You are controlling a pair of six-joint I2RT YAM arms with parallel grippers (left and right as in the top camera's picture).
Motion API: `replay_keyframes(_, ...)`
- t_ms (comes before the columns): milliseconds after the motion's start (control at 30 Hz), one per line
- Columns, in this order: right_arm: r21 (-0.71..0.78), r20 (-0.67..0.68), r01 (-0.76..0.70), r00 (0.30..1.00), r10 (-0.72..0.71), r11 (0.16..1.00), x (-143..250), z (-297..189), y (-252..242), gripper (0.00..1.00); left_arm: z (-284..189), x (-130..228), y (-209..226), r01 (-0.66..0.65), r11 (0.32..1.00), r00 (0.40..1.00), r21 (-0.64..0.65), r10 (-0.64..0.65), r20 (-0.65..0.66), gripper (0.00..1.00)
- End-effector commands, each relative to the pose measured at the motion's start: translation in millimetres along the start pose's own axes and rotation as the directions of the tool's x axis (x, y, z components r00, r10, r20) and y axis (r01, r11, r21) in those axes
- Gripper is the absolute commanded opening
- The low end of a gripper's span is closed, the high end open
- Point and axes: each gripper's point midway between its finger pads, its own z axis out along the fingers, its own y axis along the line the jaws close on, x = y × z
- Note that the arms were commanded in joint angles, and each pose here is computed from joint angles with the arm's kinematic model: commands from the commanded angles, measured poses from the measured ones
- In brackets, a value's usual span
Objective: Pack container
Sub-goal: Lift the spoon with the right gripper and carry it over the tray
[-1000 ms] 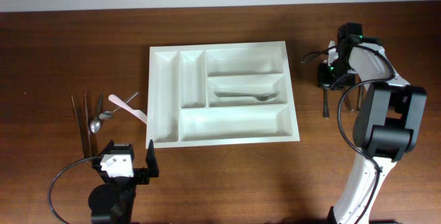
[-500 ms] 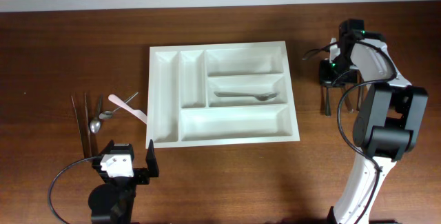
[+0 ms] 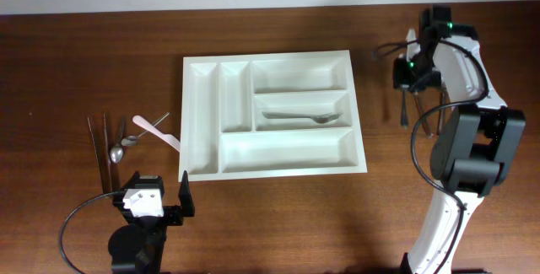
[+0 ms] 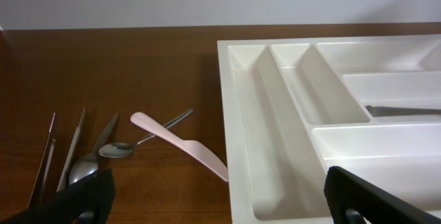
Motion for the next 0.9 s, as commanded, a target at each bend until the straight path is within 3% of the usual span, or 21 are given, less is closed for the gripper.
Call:
replay_keyframes(0,0.004,0.115,0.146,0.983,-0.146,0.989,-31,-37,34,0.04,0,1,-1,-0.014,1.0,1.0,0.01,0.014,0.002,0.99)
replay_keyframes(267,0.047,0.26,0.464,0.85,-0.459,0.885,-61,-77,112,0.04,0,1,-1,-0.014,1.0,1.0,0.01,0.014,0.002,0.99)
replay_keyframes(367,0.047,0.274,0.672,0.702,-0.657,0.739,-54,-78,148,0.04,0,1,-1,-0.014,1.0,1.0,0.01,0.014,0.002,0.99)
replay_keyframes(500,0.099,0.277,0.829,0.508,-0.816,0.55,-48,-79,181,0.04,0,1,-1,-0.014,1.0,1.0,0.01,0.014,0.002,0.99)
replay_keyframes(667,0.152,0.295,0.89,0.373,-0.88,0.429,-51,-81,203,0.04,0,1,-1,-0.014,1.0,1.0,0.01,0.014,0.002,0.99)
replay_keyframes(867,0.15,0.326,0.964,0.162,-0.931,0.22,-37,-79,232,0.04,0,1,-1,-0.014,1.0,1.0,0.01,0.014,0.002,0.99)
